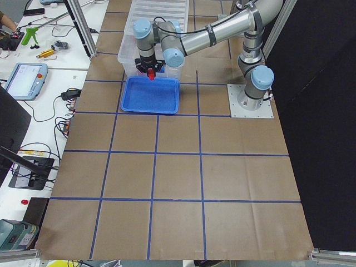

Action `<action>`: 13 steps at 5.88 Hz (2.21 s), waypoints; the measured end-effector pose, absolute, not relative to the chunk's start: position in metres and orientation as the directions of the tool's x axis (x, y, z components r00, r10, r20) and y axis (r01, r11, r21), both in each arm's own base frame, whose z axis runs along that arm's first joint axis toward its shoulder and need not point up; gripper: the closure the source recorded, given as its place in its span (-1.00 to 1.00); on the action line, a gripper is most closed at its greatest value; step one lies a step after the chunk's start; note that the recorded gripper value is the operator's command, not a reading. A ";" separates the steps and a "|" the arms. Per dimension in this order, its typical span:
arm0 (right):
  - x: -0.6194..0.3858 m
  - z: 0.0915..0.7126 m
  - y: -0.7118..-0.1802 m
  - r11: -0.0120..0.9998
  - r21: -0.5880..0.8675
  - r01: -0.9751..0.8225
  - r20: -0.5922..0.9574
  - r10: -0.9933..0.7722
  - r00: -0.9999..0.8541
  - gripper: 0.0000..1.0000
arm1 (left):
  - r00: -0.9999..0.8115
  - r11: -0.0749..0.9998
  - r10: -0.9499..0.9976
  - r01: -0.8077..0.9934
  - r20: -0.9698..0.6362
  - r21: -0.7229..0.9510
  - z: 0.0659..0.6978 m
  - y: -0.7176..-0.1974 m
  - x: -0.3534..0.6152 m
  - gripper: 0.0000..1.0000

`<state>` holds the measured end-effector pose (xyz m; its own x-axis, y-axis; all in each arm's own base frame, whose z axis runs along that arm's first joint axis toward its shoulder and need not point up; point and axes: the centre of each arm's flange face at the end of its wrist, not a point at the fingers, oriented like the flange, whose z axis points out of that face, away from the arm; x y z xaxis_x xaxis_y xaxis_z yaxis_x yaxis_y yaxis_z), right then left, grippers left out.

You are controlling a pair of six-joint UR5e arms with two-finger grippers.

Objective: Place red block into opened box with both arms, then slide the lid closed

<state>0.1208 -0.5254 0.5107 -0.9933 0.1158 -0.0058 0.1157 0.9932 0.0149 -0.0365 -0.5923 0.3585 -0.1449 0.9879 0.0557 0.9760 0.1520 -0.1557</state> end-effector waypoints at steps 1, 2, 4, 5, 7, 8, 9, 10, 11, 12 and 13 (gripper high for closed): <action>0.120 0.511 -0.526 0.993 0.013 0.115 -0.002 0.115 -0.993 -1.00 | -0.146 0.153 0.988 0.969 0.053 -0.193 0.382 -0.588 -0.068 0.90; 0.119 0.511 -0.526 0.993 0.012 0.115 0.003 0.115 -0.993 -1.00 | -0.137 0.144 0.989 0.967 0.046 -0.210 0.395 -0.581 -0.110 0.89; 0.119 0.510 -0.526 0.993 0.011 0.116 -0.002 0.116 -0.993 -1.00 | -0.090 0.098 0.995 0.972 0.050 -0.215 0.377 -0.569 -0.175 0.89; 0.119 0.510 -0.526 0.993 0.010 0.118 0.001 0.118 -0.993 -1.00 | -0.078 0.087 0.996 0.973 0.050 -0.215 0.347 -0.569 -0.191 0.88; 0.119 0.511 -0.526 0.993 0.010 0.120 0.005 0.120 -0.993 -1.00 | -0.071 0.086 0.994 0.975 0.079 -0.207 0.270 -0.574 -0.199 0.76; 0.119 0.511 -0.526 0.993 0.010 0.122 0.005 0.122 -0.993 -1.00 | -0.069 0.087 0.993 0.975 0.094 -0.204 0.238 -0.581 -0.201 0.64; 0.119 0.511 -0.526 0.992 0.010 0.126 0.005 0.126 -0.992 -1.00 | -0.065 0.084 0.993 0.976 0.101 -0.202 0.219 -0.584 -0.203 0.46; 0.119 0.511 -0.526 0.992 0.009 0.129 0.005 0.129 -0.992 -1.00 | -0.058 0.078 0.993 0.977 0.107 -0.199 0.209 -0.585 -0.207 -0.31; 0.119 0.511 -0.526 0.991 0.008 0.130 0.005 0.130 -0.991 -1.00 | -0.050 0.071 0.993 0.978 0.108 -0.196 0.204 -0.585 -0.211 -0.75; 0.119 0.511 -0.526 0.991 0.009 0.132 0.005 0.132 -0.991 -1.00 | -0.044 0.064 0.994 0.979 0.104 -0.195 0.203 -0.585 -0.213 -0.86; 0.119 0.510 -0.526 0.991 0.009 0.133 0.005 0.133 -0.991 -1.00 | -0.044 0.061 0.995 0.979 0.091 -0.192 0.210 -0.586 -0.213 -0.86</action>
